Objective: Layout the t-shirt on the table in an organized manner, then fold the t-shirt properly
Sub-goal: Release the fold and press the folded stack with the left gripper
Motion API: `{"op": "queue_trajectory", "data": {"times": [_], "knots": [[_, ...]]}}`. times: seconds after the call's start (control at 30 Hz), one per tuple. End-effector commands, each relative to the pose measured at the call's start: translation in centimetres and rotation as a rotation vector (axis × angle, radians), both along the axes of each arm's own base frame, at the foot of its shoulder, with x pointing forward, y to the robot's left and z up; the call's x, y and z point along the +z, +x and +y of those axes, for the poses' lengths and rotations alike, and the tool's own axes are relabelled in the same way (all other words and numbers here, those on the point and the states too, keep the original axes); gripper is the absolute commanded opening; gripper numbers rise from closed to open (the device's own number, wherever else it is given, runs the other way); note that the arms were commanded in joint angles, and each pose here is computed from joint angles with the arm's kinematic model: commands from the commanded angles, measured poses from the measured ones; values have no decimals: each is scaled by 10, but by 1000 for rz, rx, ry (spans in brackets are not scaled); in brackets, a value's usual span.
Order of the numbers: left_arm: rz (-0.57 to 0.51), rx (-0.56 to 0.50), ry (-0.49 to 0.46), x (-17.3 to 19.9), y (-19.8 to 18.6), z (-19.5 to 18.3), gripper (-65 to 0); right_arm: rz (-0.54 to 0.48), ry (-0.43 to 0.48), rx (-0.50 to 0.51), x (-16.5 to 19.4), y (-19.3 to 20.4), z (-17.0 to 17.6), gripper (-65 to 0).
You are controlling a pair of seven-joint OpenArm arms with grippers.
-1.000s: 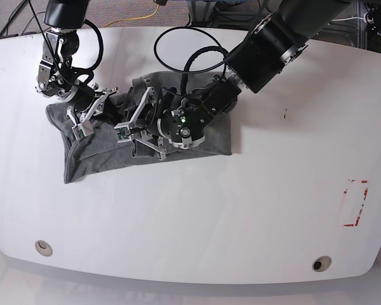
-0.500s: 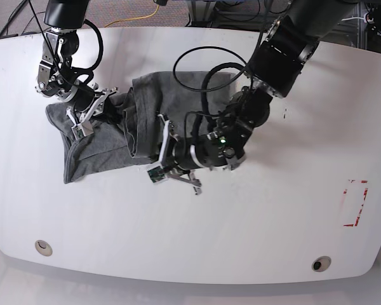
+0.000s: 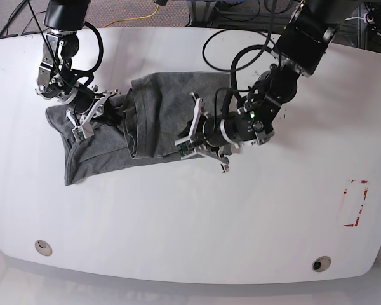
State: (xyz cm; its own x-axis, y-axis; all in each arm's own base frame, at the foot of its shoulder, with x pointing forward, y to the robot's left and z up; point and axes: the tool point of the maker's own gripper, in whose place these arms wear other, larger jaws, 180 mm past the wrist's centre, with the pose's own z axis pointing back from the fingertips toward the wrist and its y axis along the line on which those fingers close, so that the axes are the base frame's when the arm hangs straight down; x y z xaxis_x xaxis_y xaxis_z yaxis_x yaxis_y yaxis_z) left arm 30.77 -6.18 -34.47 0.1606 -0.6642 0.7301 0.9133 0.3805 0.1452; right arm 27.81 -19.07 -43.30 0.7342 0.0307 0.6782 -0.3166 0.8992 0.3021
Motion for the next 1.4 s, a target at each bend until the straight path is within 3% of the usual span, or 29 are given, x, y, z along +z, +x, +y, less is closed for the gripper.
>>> {"op": "queue_trajectory", "data": {"times": [0.0,0.23,0.33,0.5,0.7,0.97,1.37], "knots": [[-39,-21,-56,19,-4,-10,-629,88,-89,8,-15,-13,-14,-645],[-31,-121,-65,17,-32,-19,-629,88,-89,8,-15,-13,-14,-645],[-28,-113,-66,16,-31,-18,-629,88,-89,8,-15,-13,-14,-645],[-28,-32,-77,19,-18,-11,-629,88,-89,8,-15,-13,-14,-645],[-1,140,-69,14,4,28,-624,88,-91,8,-15,-13,-14,-645],[63,317,-90,9,16,68,-557,88,-91,8,-15,-13,-14,-645],[100,247,-81,-2,-2,48,-561,87,-91,8,-15,-13,-14,-645]]}}
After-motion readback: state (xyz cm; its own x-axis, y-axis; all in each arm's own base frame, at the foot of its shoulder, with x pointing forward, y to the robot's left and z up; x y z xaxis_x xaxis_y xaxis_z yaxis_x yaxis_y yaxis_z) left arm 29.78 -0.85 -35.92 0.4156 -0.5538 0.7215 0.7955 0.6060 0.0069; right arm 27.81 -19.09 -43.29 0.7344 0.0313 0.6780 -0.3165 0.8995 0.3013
